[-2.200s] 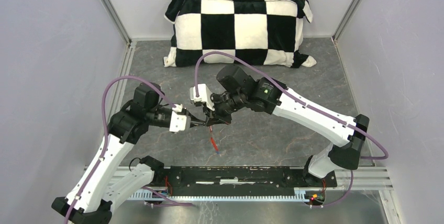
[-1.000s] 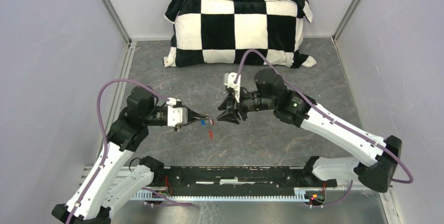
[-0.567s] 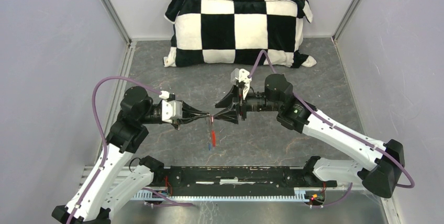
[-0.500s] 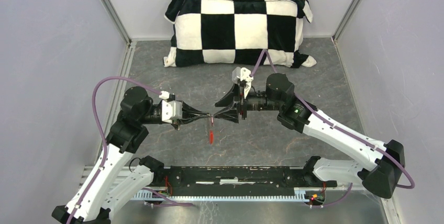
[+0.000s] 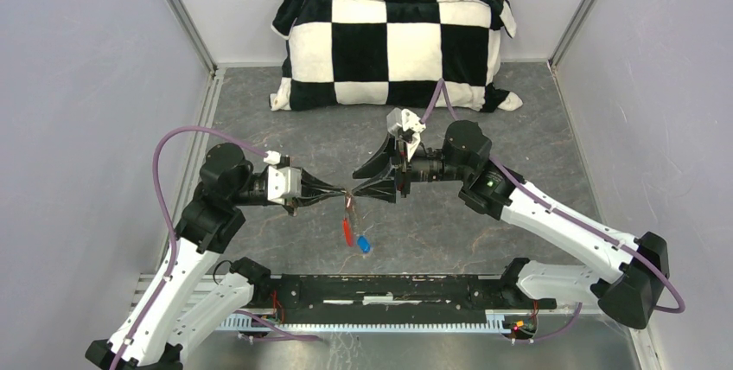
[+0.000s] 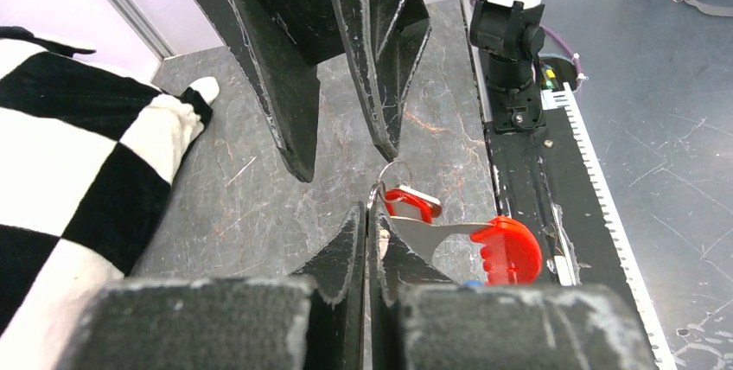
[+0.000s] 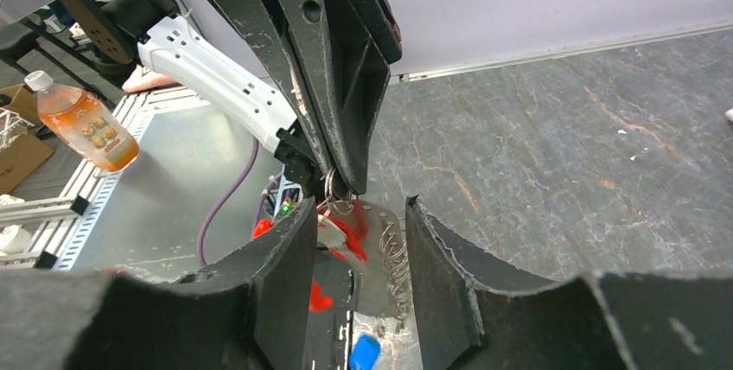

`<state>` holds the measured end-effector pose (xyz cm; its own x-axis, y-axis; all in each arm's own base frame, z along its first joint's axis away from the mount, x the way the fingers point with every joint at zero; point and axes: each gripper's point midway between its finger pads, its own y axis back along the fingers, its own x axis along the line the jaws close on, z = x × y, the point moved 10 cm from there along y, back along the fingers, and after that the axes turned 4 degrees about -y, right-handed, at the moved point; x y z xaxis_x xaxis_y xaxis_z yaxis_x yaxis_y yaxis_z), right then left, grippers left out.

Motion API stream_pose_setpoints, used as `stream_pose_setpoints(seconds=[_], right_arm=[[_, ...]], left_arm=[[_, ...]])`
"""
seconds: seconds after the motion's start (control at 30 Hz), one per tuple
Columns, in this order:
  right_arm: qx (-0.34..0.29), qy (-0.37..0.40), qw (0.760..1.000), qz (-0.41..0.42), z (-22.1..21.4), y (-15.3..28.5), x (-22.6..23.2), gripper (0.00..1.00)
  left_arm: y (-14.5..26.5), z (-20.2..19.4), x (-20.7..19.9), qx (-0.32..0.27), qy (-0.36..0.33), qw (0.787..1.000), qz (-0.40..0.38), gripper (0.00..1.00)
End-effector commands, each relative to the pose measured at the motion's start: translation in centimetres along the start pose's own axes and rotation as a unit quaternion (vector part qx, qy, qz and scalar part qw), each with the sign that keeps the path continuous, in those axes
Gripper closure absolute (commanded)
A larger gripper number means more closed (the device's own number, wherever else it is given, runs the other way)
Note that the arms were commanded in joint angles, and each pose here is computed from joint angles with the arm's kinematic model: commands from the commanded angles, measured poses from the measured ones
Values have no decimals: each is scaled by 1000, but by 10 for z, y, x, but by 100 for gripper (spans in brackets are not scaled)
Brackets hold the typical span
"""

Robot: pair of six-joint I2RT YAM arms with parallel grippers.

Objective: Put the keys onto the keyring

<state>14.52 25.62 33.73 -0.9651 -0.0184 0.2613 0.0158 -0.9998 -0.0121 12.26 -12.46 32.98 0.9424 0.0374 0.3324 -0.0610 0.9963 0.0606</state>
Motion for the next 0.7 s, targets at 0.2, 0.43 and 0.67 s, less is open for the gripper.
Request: stream_pose_setpoints(seconds=[0.2,0.43,0.67], right_arm=[[7,12,1000,11,6,6,5,45],[4,-2,1000,17,2,3,3,45],[2,-12,999,33,2,-3,1,54]], left_arm=[[2,7,0,-6,-54,999,-5,98],[2,5,1,-4,-62,998,-1,98],[3,4,1,-1,-69,998,0,98]])
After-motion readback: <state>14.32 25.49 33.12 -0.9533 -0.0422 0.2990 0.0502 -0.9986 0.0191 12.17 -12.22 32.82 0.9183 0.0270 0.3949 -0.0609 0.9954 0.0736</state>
